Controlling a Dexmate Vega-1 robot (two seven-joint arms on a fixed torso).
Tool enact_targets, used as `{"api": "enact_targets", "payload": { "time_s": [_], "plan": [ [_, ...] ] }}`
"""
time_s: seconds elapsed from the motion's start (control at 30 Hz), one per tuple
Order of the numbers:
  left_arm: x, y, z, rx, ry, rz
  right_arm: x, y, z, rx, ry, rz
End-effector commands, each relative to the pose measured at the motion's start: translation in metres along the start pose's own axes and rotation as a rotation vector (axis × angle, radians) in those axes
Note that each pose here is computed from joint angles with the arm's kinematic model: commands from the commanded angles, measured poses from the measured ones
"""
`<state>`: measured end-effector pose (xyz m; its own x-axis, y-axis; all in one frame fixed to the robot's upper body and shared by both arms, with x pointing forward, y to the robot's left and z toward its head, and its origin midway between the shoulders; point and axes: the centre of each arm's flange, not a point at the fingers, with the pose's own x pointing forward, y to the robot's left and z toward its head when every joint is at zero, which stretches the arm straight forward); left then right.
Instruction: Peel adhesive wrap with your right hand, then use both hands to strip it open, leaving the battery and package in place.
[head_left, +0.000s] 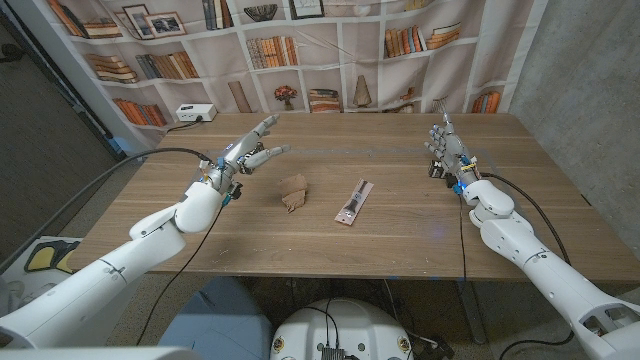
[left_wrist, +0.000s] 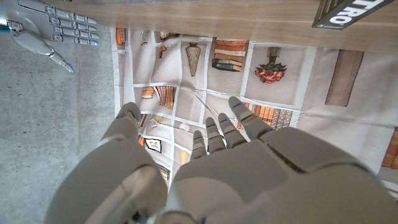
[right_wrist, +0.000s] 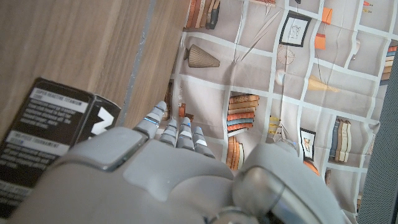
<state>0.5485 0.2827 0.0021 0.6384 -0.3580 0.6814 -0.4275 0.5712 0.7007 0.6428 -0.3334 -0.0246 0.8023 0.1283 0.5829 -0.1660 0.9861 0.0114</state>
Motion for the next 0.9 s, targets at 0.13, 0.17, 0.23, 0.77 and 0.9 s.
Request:
{"api": "enact_targets", "payload": {
  "time_s": [0.13, 0.17, 0.23, 0.77, 0.9],
  "plan": [
    [-0.007, 0.004, 0.007, 0.113, -0.035, 0.026, -0.001, -0.003, -0.002, 0.005, -0.004, -0.012],
    [-0.007, 0.004, 0.007, 0.120, -0.034, 0.025, -0.001, -0.003, -0.002, 0.003, -0.005, -0.011],
    [-0.009, 0.009, 0.008, 0.136, -0.037, 0.026, -0.001, -0.003, -0.003, 0.003, -0.005, -0.011],
    [-0.020, 0.019, 0.013, 0.245, -0.057, 0.027, 0.000, -0.003, -0.003, 0.006, 0.000, -0.012],
    [-0.022, 0.019, 0.013, 0.271, -0.062, 0.031, 0.000, -0.004, -0.002, 0.003, -0.002, -0.012]
  ]
}}
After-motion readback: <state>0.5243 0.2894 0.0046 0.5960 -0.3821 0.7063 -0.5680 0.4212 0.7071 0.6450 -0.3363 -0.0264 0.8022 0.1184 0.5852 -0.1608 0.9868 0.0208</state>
